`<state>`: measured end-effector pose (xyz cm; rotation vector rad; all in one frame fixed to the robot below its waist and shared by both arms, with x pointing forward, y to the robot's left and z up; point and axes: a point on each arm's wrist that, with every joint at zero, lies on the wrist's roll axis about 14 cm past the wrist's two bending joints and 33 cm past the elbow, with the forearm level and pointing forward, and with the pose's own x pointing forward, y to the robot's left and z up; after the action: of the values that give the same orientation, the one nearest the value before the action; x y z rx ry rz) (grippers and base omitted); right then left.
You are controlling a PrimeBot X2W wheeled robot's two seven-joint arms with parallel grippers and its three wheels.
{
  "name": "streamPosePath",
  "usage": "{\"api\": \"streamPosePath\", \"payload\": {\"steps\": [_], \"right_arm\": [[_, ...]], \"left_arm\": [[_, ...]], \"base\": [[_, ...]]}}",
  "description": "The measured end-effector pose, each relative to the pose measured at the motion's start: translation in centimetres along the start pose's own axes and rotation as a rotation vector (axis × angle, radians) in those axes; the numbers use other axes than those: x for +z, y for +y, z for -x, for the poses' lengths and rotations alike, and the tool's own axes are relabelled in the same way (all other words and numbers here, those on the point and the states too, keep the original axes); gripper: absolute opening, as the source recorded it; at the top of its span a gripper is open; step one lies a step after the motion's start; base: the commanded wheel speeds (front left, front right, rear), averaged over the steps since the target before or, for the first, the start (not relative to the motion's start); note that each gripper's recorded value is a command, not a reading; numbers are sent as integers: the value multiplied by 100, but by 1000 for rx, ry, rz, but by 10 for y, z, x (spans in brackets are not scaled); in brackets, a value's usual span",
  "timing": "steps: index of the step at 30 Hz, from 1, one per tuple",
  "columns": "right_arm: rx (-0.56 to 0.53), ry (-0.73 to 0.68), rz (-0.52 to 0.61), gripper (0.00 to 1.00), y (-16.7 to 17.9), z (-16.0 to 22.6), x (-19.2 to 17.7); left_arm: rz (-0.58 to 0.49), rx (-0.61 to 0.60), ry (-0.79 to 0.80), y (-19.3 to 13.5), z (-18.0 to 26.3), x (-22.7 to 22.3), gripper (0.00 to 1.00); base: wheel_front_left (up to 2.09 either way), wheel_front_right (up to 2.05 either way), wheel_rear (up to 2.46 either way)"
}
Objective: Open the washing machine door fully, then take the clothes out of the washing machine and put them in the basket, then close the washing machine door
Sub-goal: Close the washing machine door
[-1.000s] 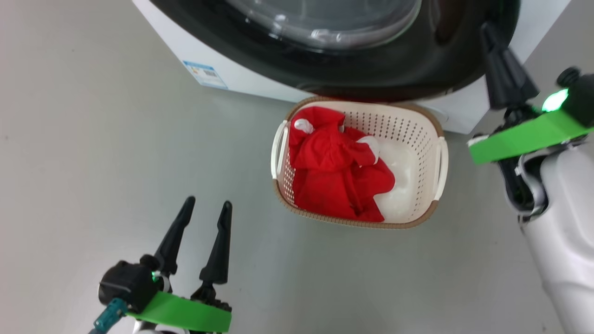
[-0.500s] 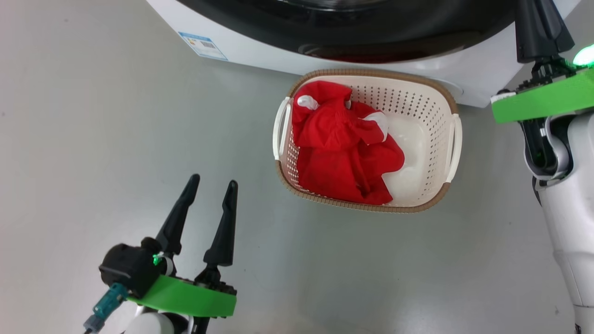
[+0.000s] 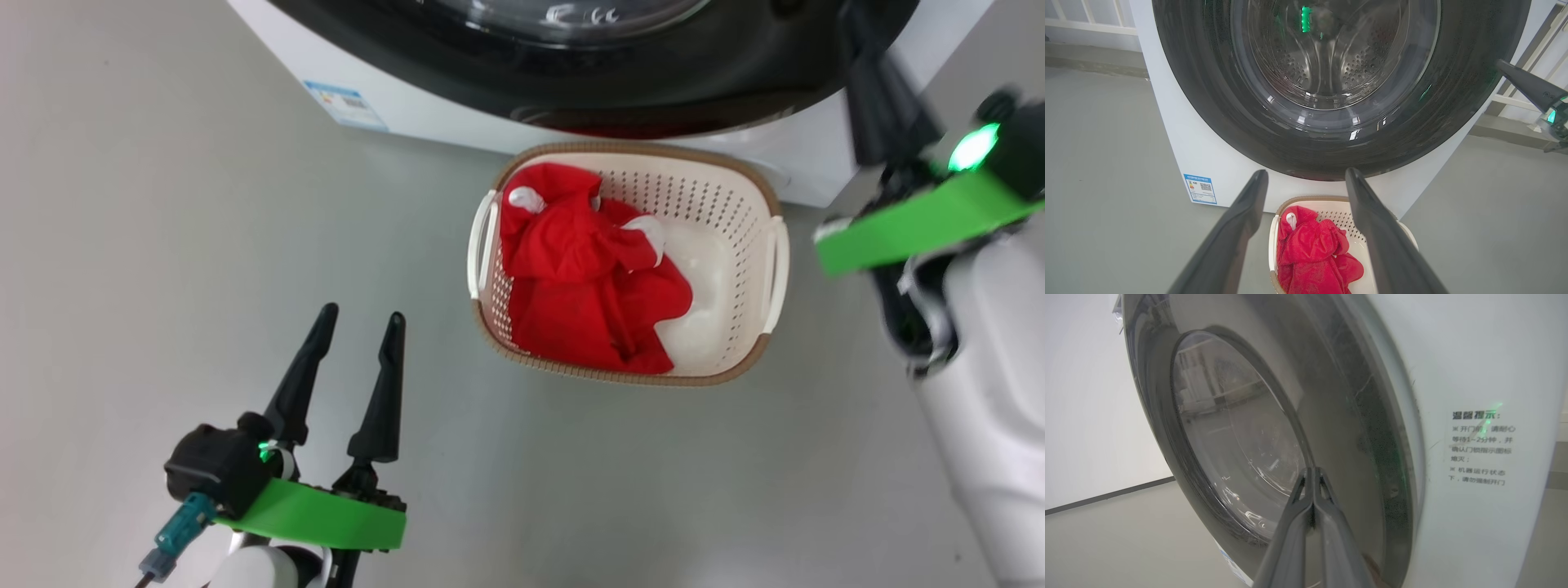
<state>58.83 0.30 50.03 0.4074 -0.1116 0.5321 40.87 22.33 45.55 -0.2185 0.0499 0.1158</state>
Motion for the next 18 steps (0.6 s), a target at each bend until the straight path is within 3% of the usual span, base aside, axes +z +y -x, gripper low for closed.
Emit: {"api": "streamPosePath", "payload": {"steps": [5,7,18], "right_arm": [[-1,63,12,45,6,25,-12],[-6,83,16,100,9,39,-13],[-100,128,23,100,-2,96,-10]], "left_arm": [[-2,1,-24,1,2,9,100],[0,4,-23,2,9,9,100],[13,-14,-46,-3,16,16,100]], "base": [[0,0,0],[0,0,0],[0,0,0]]}}
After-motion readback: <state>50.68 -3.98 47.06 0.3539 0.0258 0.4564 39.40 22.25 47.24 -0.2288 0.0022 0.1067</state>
